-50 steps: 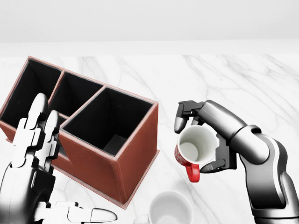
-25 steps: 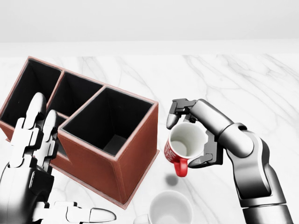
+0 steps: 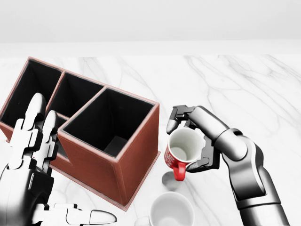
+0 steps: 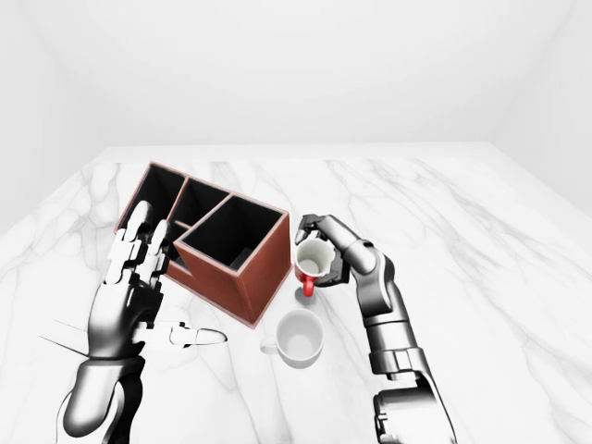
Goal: Pick up the red mug and place it to the right of the caddy.
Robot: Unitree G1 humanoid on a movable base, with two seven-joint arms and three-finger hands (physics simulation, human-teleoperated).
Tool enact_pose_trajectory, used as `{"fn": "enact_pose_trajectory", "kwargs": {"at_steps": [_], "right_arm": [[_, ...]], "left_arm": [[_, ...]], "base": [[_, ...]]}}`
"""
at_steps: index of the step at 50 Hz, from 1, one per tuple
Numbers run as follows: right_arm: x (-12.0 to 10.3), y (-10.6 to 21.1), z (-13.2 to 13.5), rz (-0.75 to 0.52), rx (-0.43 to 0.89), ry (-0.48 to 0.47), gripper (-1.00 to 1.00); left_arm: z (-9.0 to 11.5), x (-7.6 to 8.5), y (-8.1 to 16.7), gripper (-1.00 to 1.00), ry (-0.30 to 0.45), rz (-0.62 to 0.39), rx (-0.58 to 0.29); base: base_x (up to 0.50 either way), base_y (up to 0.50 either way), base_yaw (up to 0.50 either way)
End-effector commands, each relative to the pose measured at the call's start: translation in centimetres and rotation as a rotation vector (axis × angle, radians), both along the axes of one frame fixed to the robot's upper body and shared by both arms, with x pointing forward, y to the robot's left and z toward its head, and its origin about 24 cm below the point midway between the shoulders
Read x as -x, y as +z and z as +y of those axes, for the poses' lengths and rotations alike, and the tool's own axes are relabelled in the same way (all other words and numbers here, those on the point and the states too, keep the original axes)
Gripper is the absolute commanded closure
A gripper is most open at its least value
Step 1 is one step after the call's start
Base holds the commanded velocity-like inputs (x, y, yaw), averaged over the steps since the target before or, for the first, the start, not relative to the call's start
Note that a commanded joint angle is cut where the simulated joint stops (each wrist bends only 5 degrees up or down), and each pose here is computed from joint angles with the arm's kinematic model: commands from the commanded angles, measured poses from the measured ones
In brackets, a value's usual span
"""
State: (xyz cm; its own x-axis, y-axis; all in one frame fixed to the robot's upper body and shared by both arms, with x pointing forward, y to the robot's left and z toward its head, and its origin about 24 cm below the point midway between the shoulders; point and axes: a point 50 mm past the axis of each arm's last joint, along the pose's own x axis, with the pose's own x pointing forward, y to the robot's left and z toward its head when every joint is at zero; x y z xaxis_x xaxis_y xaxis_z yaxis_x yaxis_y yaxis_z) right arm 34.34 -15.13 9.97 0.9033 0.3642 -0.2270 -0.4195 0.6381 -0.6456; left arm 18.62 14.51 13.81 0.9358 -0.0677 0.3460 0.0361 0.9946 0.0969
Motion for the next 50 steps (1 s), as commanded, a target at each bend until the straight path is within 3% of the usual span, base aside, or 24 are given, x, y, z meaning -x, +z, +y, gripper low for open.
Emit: {"fn": "enact_pose_trajectory", "kwargs": {"at_steps": [1, 30, 50], "right_arm": [[0.2, -0.7, 0.1, 0.019, 0.005, -0.001, 1.0], [0.1, -2.6, -0.5, 0.083, 0.011, -0.052, 1.0], [-0.4, -5.1, -1.3, 0.162, -0.009, -0.142, 1.0]], "left_arm": [[0.0, 0.0, 0.0, -1.0, 0.001, -0.001, 0.001], [-0.1, -0.1, -0.1, -1.0, 0.0, 0.004, 0.0], [-0.1, -0.1, 0.0, -1.0, 0.0, -0.001, 0.0]], "base": [[0.0, 0.0, 0.0], [0.0, 0.0, 0.0], [0.0, 0.0, 0.0]]}}
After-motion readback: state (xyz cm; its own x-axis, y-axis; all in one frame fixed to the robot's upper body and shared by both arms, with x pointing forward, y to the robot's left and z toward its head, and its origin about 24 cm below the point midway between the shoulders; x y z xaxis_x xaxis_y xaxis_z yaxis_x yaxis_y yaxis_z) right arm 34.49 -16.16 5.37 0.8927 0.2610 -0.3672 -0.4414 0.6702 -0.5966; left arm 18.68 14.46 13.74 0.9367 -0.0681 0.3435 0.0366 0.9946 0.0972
